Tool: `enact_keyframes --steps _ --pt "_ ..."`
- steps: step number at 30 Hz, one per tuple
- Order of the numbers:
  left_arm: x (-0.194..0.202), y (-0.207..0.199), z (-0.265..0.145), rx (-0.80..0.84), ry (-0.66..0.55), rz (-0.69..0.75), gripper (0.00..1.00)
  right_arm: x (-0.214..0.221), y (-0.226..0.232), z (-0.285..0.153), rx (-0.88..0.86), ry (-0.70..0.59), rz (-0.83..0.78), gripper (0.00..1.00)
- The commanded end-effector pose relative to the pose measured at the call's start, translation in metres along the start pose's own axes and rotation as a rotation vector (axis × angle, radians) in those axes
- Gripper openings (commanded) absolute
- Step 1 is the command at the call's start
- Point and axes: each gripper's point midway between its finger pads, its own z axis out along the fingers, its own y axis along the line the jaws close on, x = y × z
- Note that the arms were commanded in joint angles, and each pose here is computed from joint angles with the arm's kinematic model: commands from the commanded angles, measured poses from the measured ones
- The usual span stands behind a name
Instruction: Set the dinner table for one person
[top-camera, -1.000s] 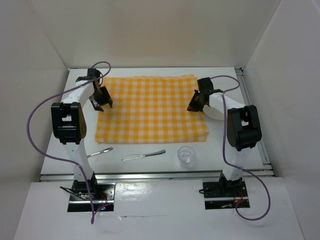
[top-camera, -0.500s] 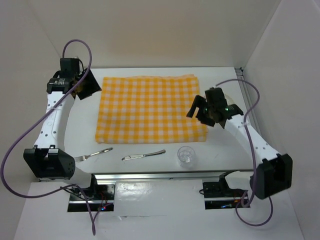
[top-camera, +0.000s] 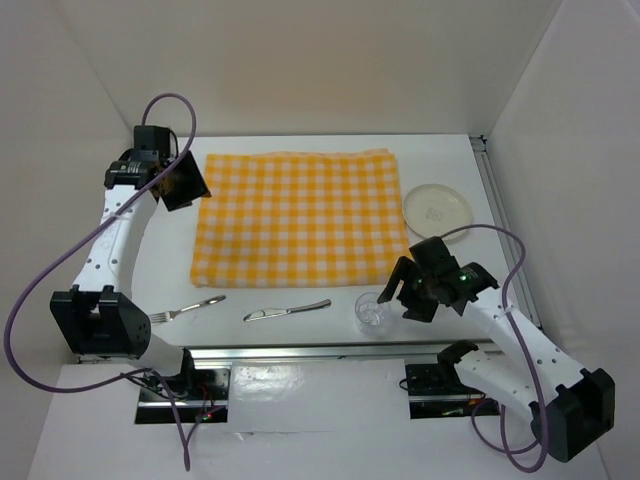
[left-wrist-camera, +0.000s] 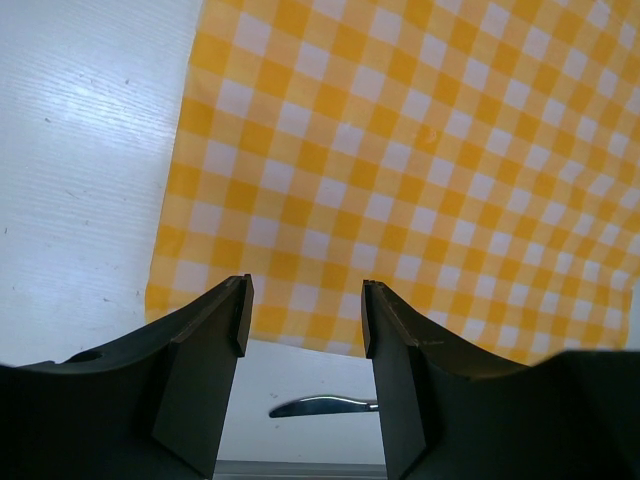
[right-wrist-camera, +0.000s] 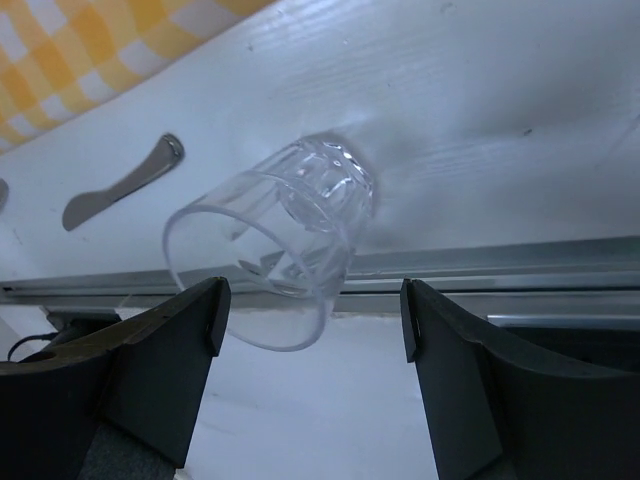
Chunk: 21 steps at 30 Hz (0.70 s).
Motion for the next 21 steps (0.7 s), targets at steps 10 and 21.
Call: enact_keyframes --steps 10,21 --pt "0.012 0.0 0.004 0.012 0.024 0.031 0.63 0.022 -0.024 0.03 0.065 0.051 0.065 0.31" --pt "0.012 -0.009 0.007 0.047 0.029 0.02 0.63 -0.092 0.074 -0.046 -0.005 -0.328 -0.102 0.0"
